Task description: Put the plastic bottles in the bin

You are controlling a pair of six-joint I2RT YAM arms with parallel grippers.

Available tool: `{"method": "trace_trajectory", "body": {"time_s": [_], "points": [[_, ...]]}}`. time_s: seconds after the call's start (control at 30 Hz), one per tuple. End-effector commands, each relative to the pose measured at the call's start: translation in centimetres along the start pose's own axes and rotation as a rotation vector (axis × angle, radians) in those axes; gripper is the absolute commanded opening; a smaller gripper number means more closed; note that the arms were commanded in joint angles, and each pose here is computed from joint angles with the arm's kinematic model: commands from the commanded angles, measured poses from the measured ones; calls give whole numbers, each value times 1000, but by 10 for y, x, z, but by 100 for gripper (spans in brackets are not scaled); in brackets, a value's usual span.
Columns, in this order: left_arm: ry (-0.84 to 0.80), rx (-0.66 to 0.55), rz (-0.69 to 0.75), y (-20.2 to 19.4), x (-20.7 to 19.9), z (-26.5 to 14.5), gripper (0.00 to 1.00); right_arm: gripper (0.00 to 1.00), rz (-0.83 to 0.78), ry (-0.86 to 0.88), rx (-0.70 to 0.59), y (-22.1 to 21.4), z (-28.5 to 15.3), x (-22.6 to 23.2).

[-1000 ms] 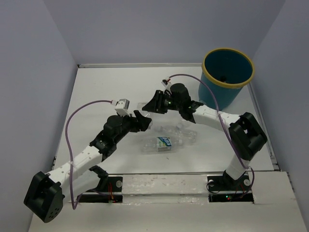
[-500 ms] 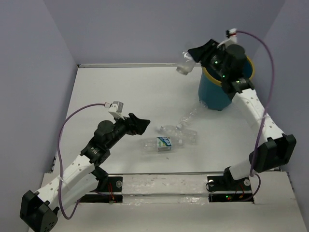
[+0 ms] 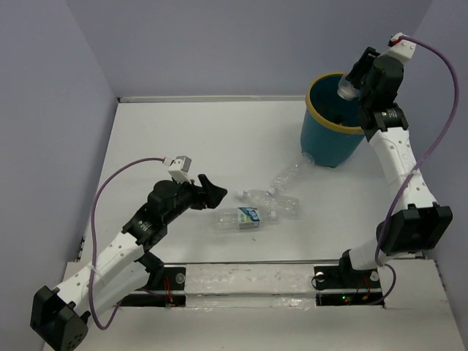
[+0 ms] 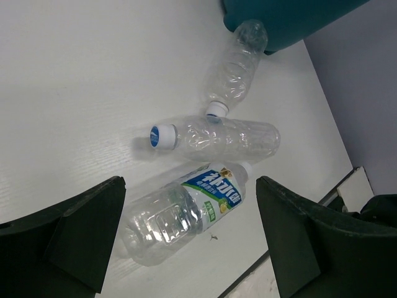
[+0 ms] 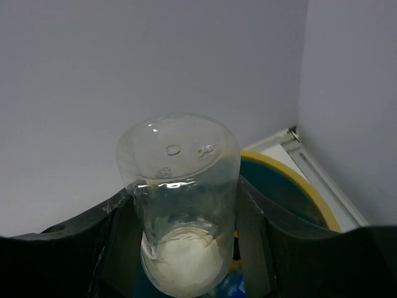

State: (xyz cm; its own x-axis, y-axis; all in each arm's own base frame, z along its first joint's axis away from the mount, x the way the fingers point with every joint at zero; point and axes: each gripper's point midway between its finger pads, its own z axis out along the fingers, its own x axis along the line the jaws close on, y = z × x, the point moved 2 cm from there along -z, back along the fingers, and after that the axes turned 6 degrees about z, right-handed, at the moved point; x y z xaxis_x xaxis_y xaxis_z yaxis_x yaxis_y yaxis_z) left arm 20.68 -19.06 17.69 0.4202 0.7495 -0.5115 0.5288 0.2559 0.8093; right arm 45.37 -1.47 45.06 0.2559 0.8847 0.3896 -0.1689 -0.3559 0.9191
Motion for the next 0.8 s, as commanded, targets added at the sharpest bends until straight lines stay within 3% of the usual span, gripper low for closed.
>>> {"method": "trace_trajectory", "body": {"time_s": [0.0,0.03,0.1,0.13,0.27,0.37,0.47,0.5,0.6,0.63,0.77], "points": [[-66,-63,34,33,-25,-6,96,43,-113,-113,30,-16,5,-25],[-49,-57,34,32,-22,-5,96,73,-112,-99,29,-11,7,-21],[-33,-56,36,34,-21,-5,96,93,-119,-63,91,-13,4,-13],[-8,-44,36,33,-17,-4,96,96,-98,-26,82,1,2,-2],[9,-62,74,53,-24,-13,96,97,-71,260,193,1,-30,46],[50,-149,128,92,-33,-30,96,96,-88,729,473,-75,-108,124],[166,-263,185,131,-28,-48,96,96,-160,942,643,-140,-169,155],[205,-292,187,140,-24,-54,98,96,-194,1029,754,-179,-207,164],[316,-403,175,163,-13,-77,99,96,-276,1149,883,-231,-260,166],[341,-461,160,172,-11,-88,99,96,-337,1218,933,-257,-295,164],[400,-548,143,178,0,-103,99,100,-445,1361,975,-294,-356,160]]}}
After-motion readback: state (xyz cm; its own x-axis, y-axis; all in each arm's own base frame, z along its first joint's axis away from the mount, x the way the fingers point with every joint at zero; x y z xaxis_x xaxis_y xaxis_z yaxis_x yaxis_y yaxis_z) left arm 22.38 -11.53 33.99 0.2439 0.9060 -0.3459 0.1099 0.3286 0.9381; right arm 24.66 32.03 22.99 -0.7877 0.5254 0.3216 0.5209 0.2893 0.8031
